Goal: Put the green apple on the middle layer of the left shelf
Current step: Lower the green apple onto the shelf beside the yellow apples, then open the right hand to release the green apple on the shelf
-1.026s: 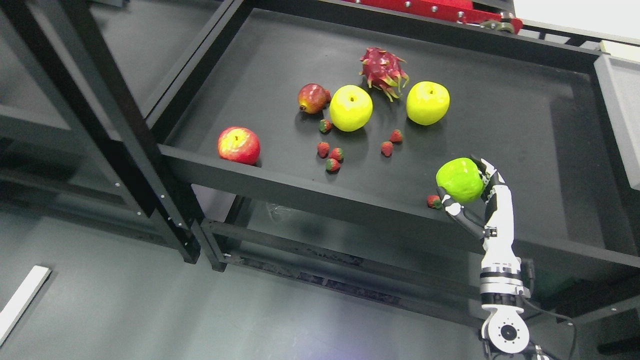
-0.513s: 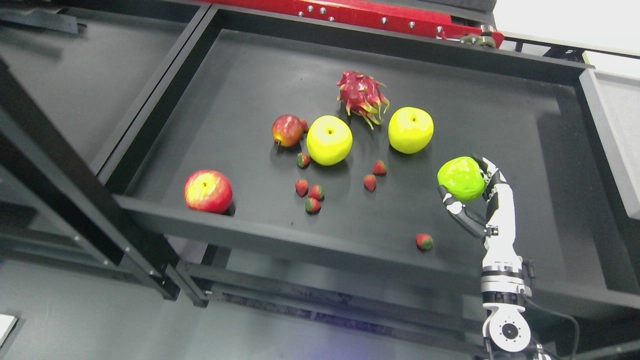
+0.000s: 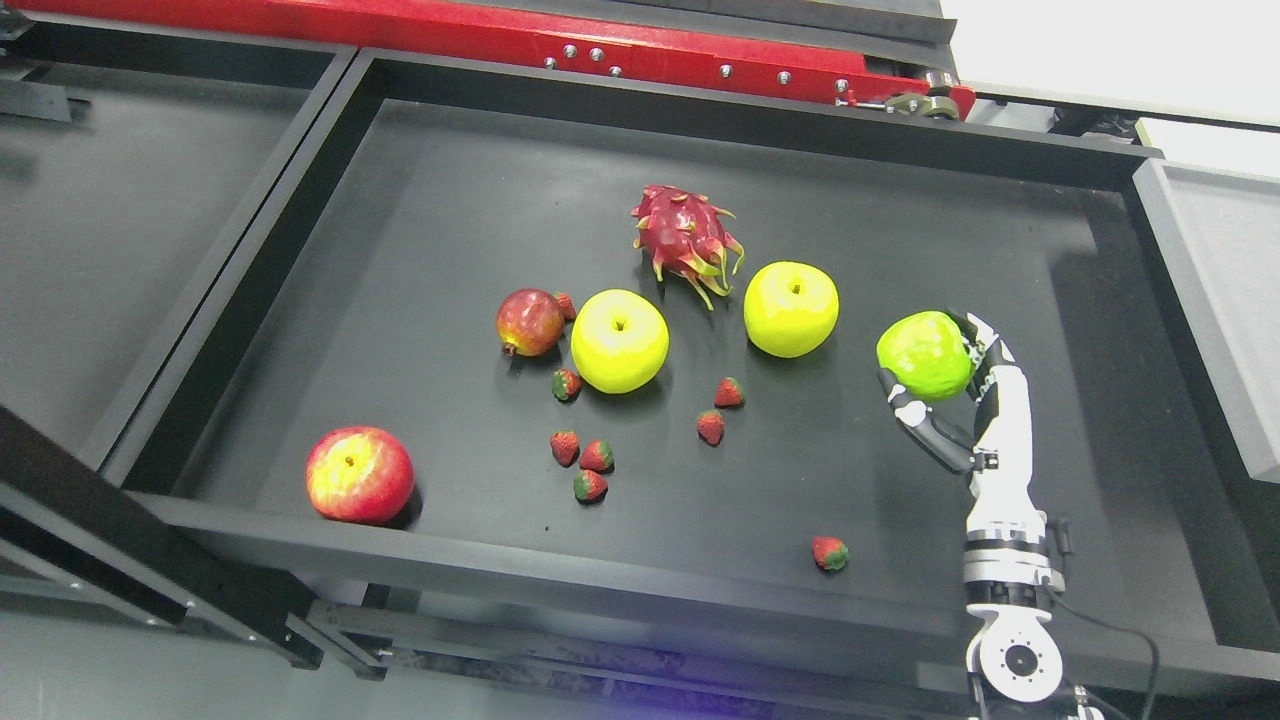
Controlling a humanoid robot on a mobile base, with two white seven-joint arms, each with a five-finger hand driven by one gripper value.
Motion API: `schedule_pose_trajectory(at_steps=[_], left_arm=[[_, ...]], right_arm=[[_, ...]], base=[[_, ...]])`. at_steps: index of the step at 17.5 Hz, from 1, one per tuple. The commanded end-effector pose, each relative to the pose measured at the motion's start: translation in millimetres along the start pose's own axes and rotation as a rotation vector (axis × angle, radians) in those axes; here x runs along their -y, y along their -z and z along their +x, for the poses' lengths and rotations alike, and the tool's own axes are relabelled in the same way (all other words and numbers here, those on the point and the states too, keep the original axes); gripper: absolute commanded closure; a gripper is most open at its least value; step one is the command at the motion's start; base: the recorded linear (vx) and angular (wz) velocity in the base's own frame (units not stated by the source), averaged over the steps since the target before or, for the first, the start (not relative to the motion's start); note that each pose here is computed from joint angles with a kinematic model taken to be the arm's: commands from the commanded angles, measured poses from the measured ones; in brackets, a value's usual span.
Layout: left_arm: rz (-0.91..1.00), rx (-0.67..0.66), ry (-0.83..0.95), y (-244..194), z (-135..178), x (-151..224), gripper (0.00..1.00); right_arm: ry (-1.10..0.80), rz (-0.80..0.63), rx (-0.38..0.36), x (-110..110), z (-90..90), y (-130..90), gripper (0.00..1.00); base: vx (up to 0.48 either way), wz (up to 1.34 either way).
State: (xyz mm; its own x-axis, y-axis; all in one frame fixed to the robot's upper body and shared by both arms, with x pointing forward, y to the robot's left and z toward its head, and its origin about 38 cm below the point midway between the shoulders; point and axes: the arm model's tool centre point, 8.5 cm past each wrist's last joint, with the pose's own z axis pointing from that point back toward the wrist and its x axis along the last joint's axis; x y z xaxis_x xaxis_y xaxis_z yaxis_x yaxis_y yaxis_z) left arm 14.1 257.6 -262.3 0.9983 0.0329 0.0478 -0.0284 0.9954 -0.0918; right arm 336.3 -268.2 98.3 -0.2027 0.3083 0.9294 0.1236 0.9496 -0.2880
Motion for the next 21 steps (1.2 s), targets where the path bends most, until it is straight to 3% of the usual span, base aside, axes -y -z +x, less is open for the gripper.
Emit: schedule_pose_trajectory(at_steps=[1,5,6,7,8,16,21], left_arm=[[0.016,0.021,0.005,-2,14,-11,0.00],[0.016,0.021,0.005,-2,14,-11,0.00],[0.016,0.021,0.005,-2,14,-11,0.00],[0.016,0.021,0.005,-2,14,-11,0.00],[0.016,0.021,0.005,-2,14,-11,0.00],[0.016,0.021,0.005,-2,14,-11,0.00],[0.016,0.021,0.005,-2,14,-11,0.00]], right_arm=[[-0.007,-0.025,-0.002,9,-0.6,1,1.00],[-0.006,-0.025,-0.002,9,-1.0,1,1.00],[-0.001,-0.022,-0.006,7,-1.1,1,0.82],[0.001,-0.024,-0.012,6,-1.7,0,0.21],[0.006,-0.016,-0.024,4,-1.6,1,0.00],[0.054,-0.044,-0.095,-8,-9.5,8,0.00],[0.123,-0.102,-0.129,-16,-13.8,-1,0.00]], base=[[0.076,-0.08],[0.032,-0.01],[0.014,0.00],[0.000,0.00],[0.000,0.00],[0.000,0.00],[0.000,0.00]])
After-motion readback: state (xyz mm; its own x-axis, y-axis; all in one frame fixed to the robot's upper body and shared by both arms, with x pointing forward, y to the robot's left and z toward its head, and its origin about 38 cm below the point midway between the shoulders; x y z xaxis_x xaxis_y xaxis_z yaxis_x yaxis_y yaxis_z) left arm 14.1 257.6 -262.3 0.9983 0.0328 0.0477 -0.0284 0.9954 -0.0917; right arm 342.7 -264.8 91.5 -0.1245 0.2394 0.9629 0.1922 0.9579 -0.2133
